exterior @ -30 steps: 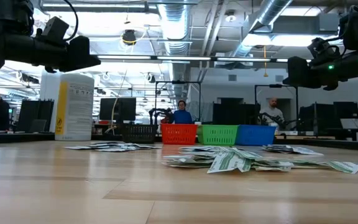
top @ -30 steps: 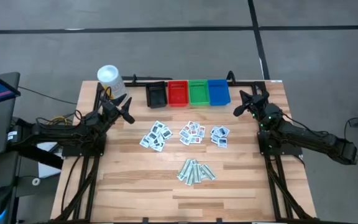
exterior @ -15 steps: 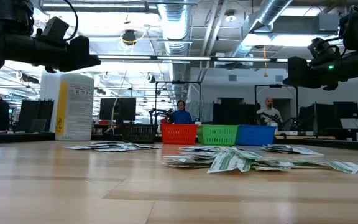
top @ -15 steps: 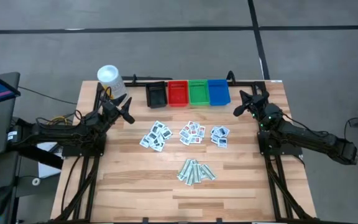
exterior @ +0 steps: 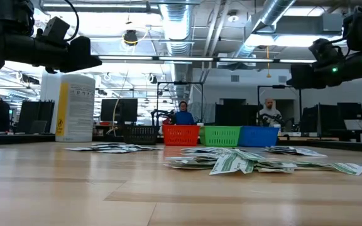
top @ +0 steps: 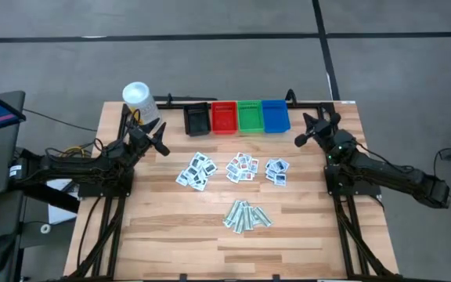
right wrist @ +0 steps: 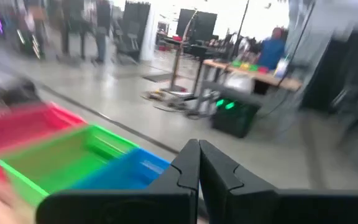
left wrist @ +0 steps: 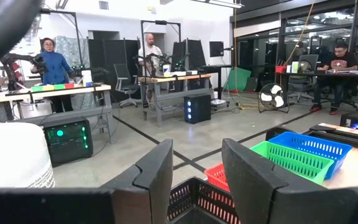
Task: Pick & Place First Aid Supplies
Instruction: Put the blue alcohol pad into the blue bin
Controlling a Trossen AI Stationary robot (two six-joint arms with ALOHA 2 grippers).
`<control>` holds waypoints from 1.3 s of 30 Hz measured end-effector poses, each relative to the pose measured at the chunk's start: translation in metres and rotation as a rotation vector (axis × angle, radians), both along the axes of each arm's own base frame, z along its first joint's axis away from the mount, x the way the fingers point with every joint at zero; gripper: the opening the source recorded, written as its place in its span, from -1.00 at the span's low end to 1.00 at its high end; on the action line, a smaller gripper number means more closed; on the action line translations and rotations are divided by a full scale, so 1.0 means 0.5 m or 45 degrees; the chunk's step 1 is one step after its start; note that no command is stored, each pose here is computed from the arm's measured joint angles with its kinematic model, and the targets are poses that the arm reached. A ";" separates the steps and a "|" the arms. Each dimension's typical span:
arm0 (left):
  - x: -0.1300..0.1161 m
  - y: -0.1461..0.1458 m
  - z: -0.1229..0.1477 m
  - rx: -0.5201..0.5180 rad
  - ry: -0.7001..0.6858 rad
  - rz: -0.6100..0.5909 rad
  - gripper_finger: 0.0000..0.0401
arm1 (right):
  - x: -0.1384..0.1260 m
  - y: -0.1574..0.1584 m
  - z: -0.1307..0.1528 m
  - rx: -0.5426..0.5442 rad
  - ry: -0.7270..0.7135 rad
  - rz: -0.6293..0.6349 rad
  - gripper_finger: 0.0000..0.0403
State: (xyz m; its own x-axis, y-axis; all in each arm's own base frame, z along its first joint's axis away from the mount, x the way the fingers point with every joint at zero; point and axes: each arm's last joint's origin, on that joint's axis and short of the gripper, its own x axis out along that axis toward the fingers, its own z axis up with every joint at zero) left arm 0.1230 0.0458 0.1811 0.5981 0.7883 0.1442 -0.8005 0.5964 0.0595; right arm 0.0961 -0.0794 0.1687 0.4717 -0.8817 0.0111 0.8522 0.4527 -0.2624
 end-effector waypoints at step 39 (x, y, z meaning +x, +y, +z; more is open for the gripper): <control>0.057 -0.110 -0.058 -0.480 -0.064 -0.664 -0.30 | 0.055 0.102 0.021 0.681 -0.595 1.331 -1.00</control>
State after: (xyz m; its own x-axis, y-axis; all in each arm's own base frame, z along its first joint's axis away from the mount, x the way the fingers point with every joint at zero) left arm 0.1516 -0.0094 0.1520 0.9162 0.3978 -0.0480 -0.3959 0.8806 -0.2602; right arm 0.1236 -0.0285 0.1795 0.9918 -0.0371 0.1227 -0.0138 0.9208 0.3897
